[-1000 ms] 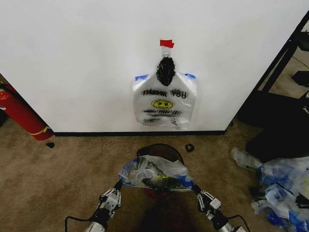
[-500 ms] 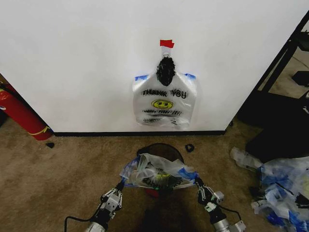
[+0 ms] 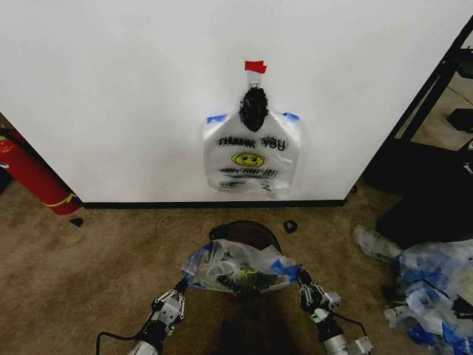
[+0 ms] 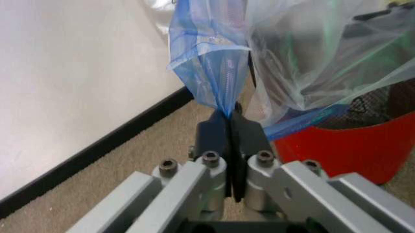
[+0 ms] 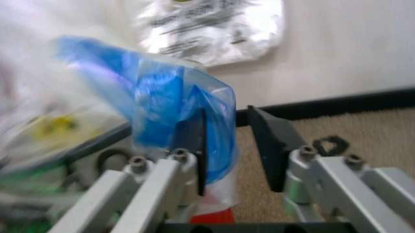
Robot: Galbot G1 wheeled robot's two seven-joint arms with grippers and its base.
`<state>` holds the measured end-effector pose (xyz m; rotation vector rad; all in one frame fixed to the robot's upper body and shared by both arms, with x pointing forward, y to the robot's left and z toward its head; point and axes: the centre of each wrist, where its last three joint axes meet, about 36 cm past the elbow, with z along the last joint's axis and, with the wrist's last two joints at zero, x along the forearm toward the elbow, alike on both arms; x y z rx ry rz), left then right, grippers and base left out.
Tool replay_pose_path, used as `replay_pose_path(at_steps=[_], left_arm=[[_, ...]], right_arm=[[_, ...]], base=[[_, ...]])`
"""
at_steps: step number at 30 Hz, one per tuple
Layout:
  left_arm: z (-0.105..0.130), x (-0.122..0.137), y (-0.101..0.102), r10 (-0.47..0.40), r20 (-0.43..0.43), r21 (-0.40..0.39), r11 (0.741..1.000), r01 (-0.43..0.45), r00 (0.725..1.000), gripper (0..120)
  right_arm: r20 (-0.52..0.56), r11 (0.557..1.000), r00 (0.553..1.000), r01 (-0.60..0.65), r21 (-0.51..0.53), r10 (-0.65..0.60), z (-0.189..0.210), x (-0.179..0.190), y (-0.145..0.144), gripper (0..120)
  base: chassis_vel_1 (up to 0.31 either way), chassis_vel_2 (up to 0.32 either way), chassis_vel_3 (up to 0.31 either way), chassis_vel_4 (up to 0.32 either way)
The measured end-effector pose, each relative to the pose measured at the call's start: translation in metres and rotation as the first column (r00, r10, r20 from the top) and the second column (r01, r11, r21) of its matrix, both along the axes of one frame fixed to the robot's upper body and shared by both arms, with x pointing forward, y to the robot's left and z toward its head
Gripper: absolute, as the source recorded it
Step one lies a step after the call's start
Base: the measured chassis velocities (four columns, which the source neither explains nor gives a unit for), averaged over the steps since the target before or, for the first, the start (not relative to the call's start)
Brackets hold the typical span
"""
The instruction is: Pick up the garbage bag from the wall and place it over the trash bin.
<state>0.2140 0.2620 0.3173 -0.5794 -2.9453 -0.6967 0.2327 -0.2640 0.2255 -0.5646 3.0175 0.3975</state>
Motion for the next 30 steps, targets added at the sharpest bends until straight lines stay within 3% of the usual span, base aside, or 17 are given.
replay_pose_path(at_steps=[5,7,12,14,19,22,26,28,30], left_arm=[[0.016,-0.007,0.004,-0.039,0.007,0.012,0.999,0.039,0.999,25],[0.02,-0.009,0.005,-0.052,0.003,0.016,0.999,0.052,0.999,30],[0.033,-0.019,0.006,-0.098,0.003,0.044,0.994,0.098,0.995,52],[0.036,-0.02,0.005,-0.104,0.006,0.049,0.993,0.104,0.995,53],[0.052,-0.026,-0.003,-0.144,0.052,0.049,0.989,0.141,0.988,75],[0.06,-0.027,-0.007,-0.165,0.085,0.029,0.986,0.163,0.983,84],[0.082,-0.019,-0.012,-0.228,0.156,-0.022,0.972,0.235,0.961,98],[0.088,-0.01,-0.009,-0.241,0.186,-0.027,0.968,0.25,0.953,100],[0.09,-0.007,-0.007,-0.241,0.192,-0.027,0.968,0.251,0.951,100]], right_arm=[[0.115,0.977,0.986,-0.102,-0.186,0.124,0.011,-0.005,-0.027,49],[0.148,0.964,0.976,-0.125,-0.236,0.162,0.016,-0.004,-0.037,52],[0.262,0.888,0.909,-0.197,-0.415,0.324,0.045,0.007,-0.078,74],[0.277,0.876,0.896,-0.204,-0.438,0.347,0.051,0.01,-0.084,77],[0.319,0.827,0.84,-0.24,-0.508,0.44,0.081,0.023,-0.107,98],[0.36,0.845,0.829,-0.226,-0.484,0.428,0.092,0.029,-0.107,100],[0.479,0.92,0.82,-0.138,-0.366,0.313,0.114,0.046,-0.088,100],[0.511,0.956,0.832,-0.075,-0.283,0.216,0.126,0.053,-0.073,100],[0.516,0.964,0.837,-0.054,-0.259,0.185,0.129,0.055,-0.069,100]], base=[[0.0,0.0,0.0,0.0],[0.0,0.0,0.0,0.0],[0.0,0.0,0.0,0.0],[0.0,0.0,0.0,0.0],[0.0,0.0,0.0,0.0],[0.0,0.0,0.0,0.0],[0.0,0.0,0.0,0.0],[0.0,0.0,0.0,0.0],[0.0,0.0,0.0,0.0]])
